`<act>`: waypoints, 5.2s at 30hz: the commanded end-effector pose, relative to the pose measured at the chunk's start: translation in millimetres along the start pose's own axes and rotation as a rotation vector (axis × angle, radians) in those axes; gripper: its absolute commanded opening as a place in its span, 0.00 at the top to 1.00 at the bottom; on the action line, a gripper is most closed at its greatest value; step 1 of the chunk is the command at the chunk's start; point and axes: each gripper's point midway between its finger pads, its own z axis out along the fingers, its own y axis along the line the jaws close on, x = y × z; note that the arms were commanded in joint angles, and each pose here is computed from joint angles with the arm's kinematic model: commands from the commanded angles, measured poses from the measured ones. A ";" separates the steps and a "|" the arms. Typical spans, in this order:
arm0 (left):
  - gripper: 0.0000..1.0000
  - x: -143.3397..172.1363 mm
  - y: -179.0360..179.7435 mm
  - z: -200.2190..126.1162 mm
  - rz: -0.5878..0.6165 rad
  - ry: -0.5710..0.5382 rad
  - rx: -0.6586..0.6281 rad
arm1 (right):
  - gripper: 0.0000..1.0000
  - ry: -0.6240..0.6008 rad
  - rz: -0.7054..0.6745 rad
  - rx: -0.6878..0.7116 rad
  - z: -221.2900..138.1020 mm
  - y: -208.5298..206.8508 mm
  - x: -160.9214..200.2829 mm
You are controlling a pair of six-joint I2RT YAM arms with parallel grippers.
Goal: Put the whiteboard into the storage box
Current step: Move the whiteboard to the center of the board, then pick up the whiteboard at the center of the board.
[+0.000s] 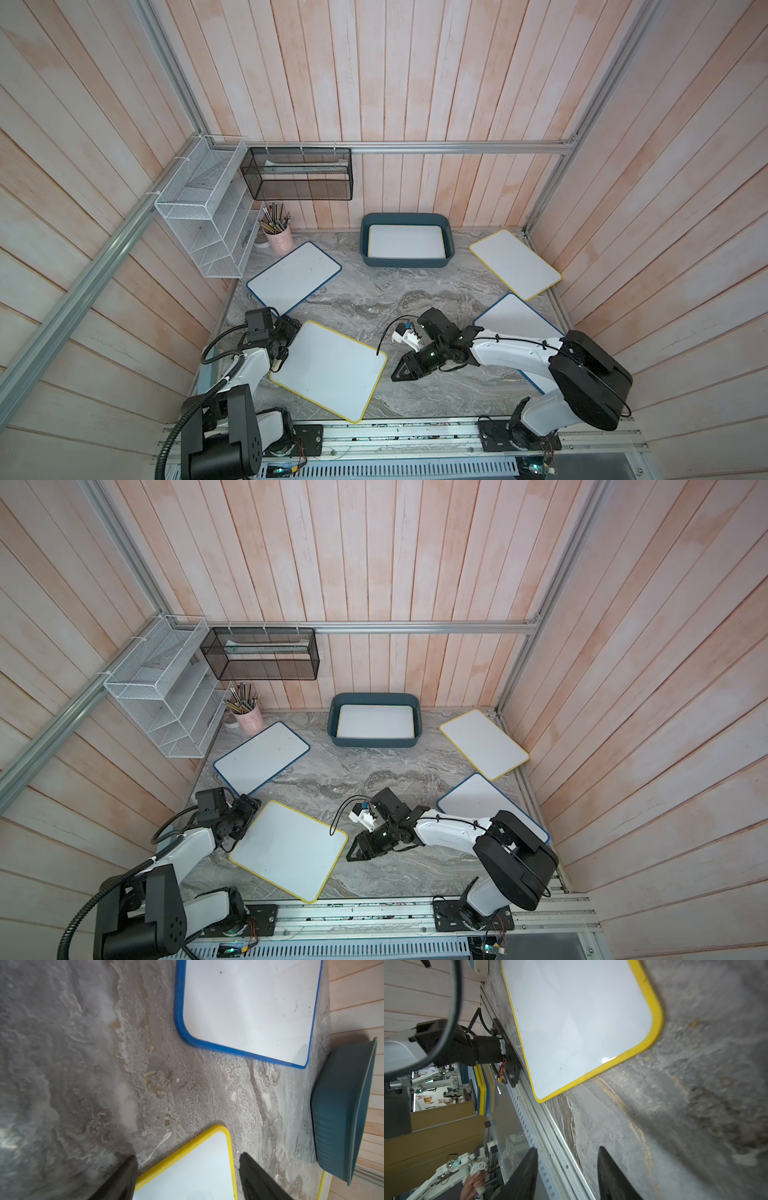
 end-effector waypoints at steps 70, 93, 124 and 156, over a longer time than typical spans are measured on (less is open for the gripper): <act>0.27 122.6 -168.5 9.0 0.737 0.157 0.115 | 0.51 -0.269 0.351 0.174 -103.5 -76.6 -9.3; 0.26 227.5 -126.6 39.1 0.681 0.708 0.320 | 0.52 -0.585 0.400 0.275 -110.1 -147.2 -59.5; 0.23 237.7 -82.9 38.5 0.564 0.610 0.127 | 0.51 -0.489 0.314 0.311 -134.7 -179.4 -97.3; 0.23 249.3 -80.4 64.8 0.571 0.663 0.129 | 0.51 -0.598 0.214 -0.269 -151.7 -70.5 -133.8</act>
